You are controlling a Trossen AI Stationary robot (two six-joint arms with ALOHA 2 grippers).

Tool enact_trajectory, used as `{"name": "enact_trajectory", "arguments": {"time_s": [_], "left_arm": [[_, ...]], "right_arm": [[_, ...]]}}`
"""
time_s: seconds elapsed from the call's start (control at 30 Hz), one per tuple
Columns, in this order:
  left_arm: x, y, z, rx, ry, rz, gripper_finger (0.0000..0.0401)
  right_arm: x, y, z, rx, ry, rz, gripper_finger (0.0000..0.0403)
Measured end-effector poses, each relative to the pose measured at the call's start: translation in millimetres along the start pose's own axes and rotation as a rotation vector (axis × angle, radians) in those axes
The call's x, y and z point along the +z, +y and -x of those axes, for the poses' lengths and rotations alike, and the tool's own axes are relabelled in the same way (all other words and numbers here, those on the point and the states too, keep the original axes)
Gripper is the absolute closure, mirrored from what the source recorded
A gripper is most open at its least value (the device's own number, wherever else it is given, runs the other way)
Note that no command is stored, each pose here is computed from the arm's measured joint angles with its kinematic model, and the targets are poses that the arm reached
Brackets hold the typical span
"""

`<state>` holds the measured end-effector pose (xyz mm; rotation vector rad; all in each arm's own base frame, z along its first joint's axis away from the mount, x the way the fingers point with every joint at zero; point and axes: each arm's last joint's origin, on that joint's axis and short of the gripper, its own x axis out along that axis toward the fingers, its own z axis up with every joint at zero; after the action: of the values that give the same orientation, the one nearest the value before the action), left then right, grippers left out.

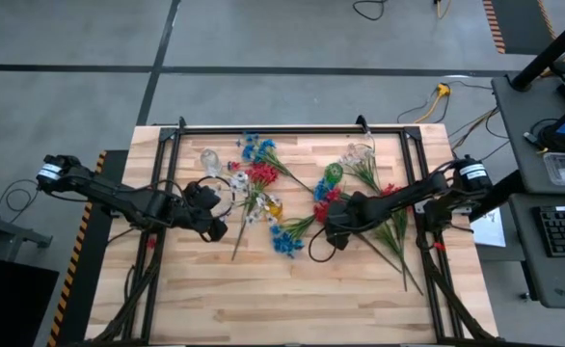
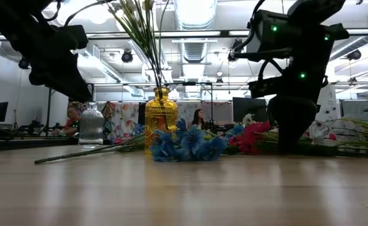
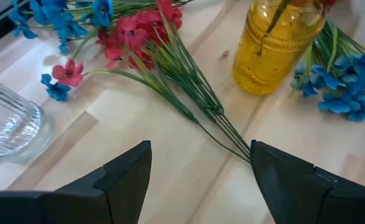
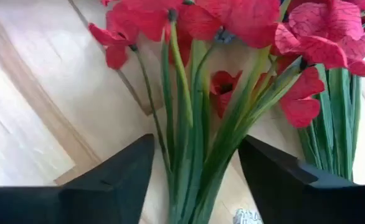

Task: Sort flowers into vase by color
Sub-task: Put the bottom red flowers into the green vase

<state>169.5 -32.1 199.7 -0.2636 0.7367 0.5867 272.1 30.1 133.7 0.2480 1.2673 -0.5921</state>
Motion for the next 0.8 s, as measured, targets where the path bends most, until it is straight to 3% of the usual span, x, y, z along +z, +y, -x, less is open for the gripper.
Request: {"name": "enact_trajectory", "arguments": {"time_s": [0.3, 0.53, 0.8], "left_arm": [[-0.3, 0.4, -0.1, 0.002, 0.005, 0.002, 0.0142], [-0.5, 0.4, -0.2, 0.002, 0.006, 0.001, 0.0142], [-0.7, 0.5, -0.2, 0.003, 0.007, 0.000, 0.0142]], "right_arm": [[-1.0, -2.5, 3.2, -0.004, 0.003, -0.045, 0.0293], [2.0, -7.7, 23.2, 0.042, -0.057, -0.074, 0.0377], [0.6, -21.0, 64.5, 0.135, -0.164, -0.102, 0.0381]]}}
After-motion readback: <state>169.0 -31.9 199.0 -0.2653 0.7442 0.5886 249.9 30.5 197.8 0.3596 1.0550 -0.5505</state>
